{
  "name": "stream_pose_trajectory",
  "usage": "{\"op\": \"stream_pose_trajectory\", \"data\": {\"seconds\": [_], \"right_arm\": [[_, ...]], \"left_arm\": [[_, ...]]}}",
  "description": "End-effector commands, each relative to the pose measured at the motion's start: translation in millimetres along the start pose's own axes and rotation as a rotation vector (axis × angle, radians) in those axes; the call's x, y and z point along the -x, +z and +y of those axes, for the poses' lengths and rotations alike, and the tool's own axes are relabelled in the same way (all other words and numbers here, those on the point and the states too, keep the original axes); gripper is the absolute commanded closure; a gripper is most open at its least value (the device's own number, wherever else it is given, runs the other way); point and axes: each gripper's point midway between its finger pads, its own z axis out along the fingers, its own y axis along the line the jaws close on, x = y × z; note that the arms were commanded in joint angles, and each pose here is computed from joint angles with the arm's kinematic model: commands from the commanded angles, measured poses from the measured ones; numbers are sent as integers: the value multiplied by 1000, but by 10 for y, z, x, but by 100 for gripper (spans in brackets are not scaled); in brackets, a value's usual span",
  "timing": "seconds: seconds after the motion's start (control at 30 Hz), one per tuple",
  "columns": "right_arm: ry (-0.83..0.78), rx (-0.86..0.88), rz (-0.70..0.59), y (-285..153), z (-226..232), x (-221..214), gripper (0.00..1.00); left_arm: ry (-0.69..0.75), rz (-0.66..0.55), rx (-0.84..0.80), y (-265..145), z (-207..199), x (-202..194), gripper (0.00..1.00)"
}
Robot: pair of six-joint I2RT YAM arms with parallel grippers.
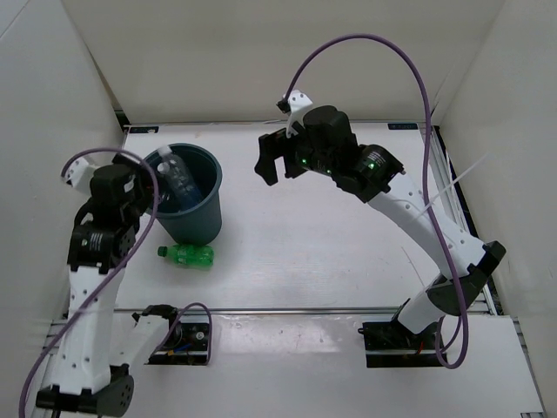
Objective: Put the plastic bottles in the bin
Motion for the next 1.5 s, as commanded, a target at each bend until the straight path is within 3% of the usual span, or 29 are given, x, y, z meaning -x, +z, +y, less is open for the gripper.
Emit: {"op": "stream_pose_trajectory", "data": {"seconds": [0.0, 0.17, 0.27, 0.4, 0.53, 0.73, 1.03, 1.23, 1.4, 1.47], "right_arm": [[8, 3, -66, -162, -8, 182, 0], [17, 1, -57, -146, -12, 147, 0], [16, -3, -39, -131, -24, 89, 0], [-3, -13, -46, -192, -54, 83, 0], [-15, -34, -41, -253, -110, 13, 0], [-35, -65, -43, -368, -185, -35, 0], [-64, -110, -56, -528, -288, -65, 0], [-82, -142, -62, -621, -363, -110, 0], [-84, -166, -43, -608, -419, -207, 0], [-84, -175, -44, -610, -435, -204, 0]], "left_arm": [[-27, -111, 12, -352, 199, 264, 0], [-90, 10, 188, -345, 836, -287, 0], [-227, 163, 281, -322, 1181, -873, 0], [-468, 272, 248, -270, 1325, -1407, 0], [-579, 254, 95, -119, 1245, -1533, 0], [-576, 257, 23, 264, 1246, -1813, 0], [-539, 275, 124, 579, 1448, -2108, 0], [-588, 287, 184, 694, 1691, -2364, 0], [-607, 286, 188, 709, 1768, -2432, 15], [-615, 289, 166, 701, 1745, -2433, 26]]}}
